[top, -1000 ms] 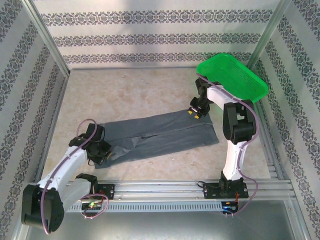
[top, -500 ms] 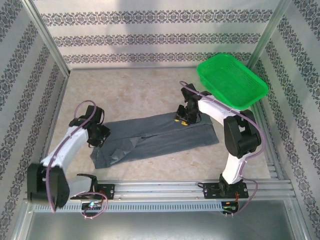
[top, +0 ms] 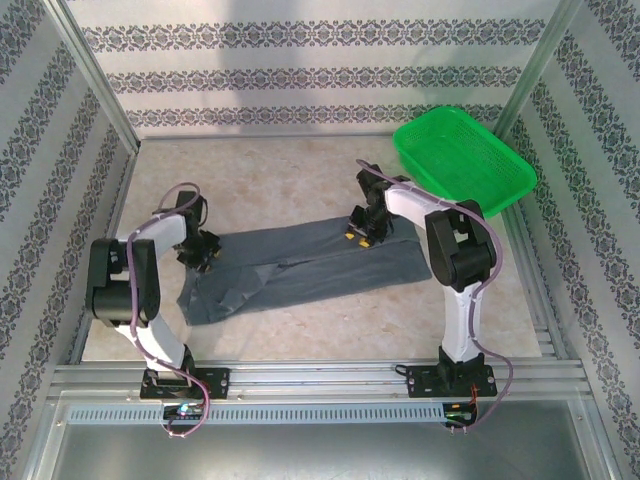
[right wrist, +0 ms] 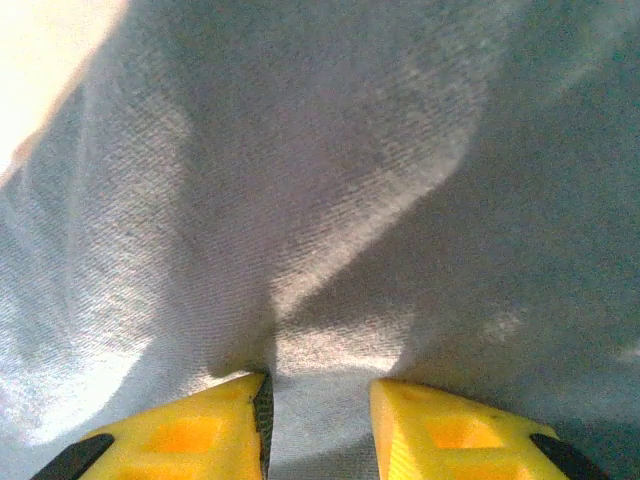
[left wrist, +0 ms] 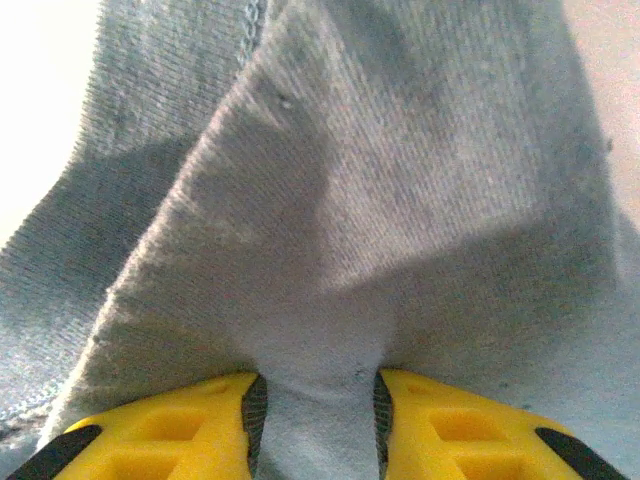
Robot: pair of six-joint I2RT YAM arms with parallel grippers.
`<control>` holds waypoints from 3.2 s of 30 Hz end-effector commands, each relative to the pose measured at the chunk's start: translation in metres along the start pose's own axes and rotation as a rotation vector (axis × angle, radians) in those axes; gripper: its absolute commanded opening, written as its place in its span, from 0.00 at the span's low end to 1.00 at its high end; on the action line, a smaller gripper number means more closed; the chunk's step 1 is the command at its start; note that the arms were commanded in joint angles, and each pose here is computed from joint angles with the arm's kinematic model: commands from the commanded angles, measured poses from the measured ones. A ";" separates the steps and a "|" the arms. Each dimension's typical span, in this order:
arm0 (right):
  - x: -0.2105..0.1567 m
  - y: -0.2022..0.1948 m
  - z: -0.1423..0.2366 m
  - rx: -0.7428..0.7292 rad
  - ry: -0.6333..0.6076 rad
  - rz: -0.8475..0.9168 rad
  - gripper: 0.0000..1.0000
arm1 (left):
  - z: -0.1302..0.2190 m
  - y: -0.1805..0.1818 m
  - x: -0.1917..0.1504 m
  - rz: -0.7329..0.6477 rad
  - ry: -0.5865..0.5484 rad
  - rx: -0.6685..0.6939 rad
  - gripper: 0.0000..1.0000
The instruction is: Fold and stack the t-shirts
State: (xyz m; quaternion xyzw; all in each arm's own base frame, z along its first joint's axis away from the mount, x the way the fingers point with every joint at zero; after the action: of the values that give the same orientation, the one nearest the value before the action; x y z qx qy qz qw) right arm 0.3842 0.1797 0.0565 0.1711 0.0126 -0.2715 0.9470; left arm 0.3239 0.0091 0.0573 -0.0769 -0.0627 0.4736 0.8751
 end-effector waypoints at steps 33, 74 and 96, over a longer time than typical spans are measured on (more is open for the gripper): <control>-0.065 0.058 0.108 0.401 -0.015 0.299 0.51 | 0.006 -0.074 -0.043 -0.745 -0.089 -0.354 0.46; -0.070 0.064 0.106 0.430 0.003 0.303 0.50 | 0.030 -0.055 -0.090 -0.687 -0.053 -0.263 0.00; -0.069 0.049 0.099 0.418 0.012 0.273 0.50 | 0.075 -0.043 -0.154 -0.364 0.088 -0.283 0.40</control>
State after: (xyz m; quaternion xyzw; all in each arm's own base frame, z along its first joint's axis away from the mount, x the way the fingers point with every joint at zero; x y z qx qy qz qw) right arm 0.3462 0.2233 0.1600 0.3514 -0.0503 -0.1368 0.9248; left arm 0.2637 -0.1424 0.0998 -0.2067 -0.0793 0.2806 0.9339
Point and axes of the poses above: each hand's point on the last joint's axis, 136 mm out from that joint toward the fingers, its own z axis back along the fingers, its own y axis along the line the jaws close on, x = y × z, the point moved 4 cm from there along z, back along the fingers, and after that the axes turned 5 degrees about -z, right-handed, at the moved point
